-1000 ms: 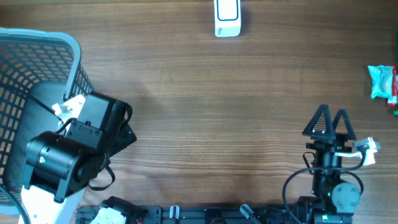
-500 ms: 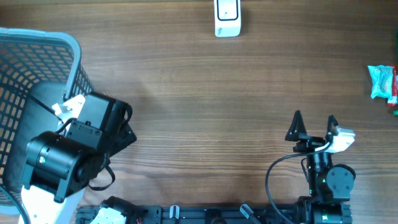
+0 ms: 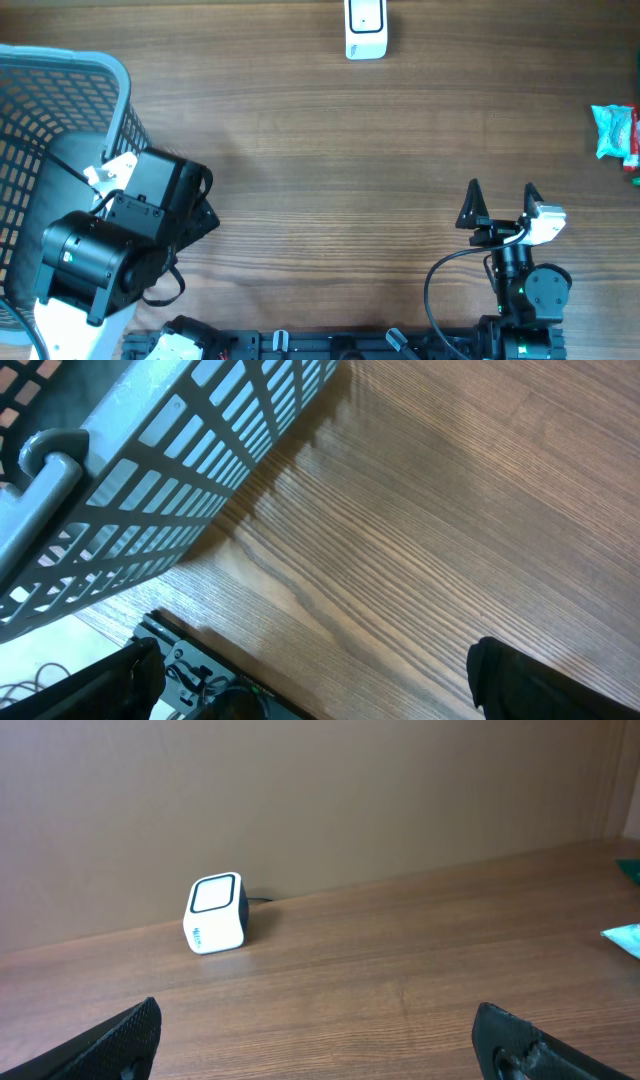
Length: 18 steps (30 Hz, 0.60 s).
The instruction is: Scan the item barcode
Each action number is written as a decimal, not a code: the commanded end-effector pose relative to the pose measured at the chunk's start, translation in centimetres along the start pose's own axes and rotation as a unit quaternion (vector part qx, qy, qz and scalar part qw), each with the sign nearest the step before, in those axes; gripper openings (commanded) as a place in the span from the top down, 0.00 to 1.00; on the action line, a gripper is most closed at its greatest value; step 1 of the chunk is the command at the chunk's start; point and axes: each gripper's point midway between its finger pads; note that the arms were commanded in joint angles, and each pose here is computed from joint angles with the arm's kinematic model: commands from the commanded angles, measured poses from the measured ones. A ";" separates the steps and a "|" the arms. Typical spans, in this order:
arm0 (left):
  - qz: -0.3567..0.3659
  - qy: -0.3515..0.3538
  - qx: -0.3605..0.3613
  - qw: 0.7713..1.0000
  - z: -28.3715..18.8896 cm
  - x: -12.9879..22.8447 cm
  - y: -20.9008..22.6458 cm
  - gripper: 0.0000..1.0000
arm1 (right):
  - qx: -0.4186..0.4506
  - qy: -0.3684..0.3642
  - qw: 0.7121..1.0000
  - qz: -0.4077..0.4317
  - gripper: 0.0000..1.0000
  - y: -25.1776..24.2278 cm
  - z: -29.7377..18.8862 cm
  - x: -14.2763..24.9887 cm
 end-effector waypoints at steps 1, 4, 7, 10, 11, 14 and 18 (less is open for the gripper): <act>0.005 -0.006 -0.004 1.000 -0.1 -0.2 0.2 0.00 | -0.012 0.001 1.000 0.007 0.00 0.5 -0.1 0.0; 0.005 -0.006 -0.004 1.000 -0.1 -0.2 0.2 0.00 | -0.012 0.000 1.000 0.007 0.00 0.5 -0.1 0.0; 0.006 -0.006 -0.004 1.000 -0.1 -0.2 0.2 0.00 | -0.012 0.001 1.000 0.007 0.00 0.5 -0.1 0.0; 0.021 -0.005 0.001 1.000 -0.1 0.0 -0.4 0.00 | -0.012 0.001 1.000 0.007 0.00 0.5 -0.1 0.0; 0.029 -0.007 0.006 1.000 -0.2 0.1 -0.7 0.00 | -0.012 0.001 1.000 0.007 0.00 0.5 -0.1 0.0; 0.055 -0.043 0.032 0.997 -1.6 0.4 -0.7 0.00 | -0.012 0.000 1.000 0.007 0.00 0.5 -0.1 0.0; -0.028 -0.158 0.105 0.981 -4.2 -2.0 0.0 0.00 | -0.012 0.000 1.000 0.007 0.00 0.5 -0.1 0.0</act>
Point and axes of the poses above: each gripper's point midway between its finger pads, its own z axis out along the fingers, its own y axis along the line the jaws close on, x = y × z, and after that the axes turned 14 degrees about z, right-handed
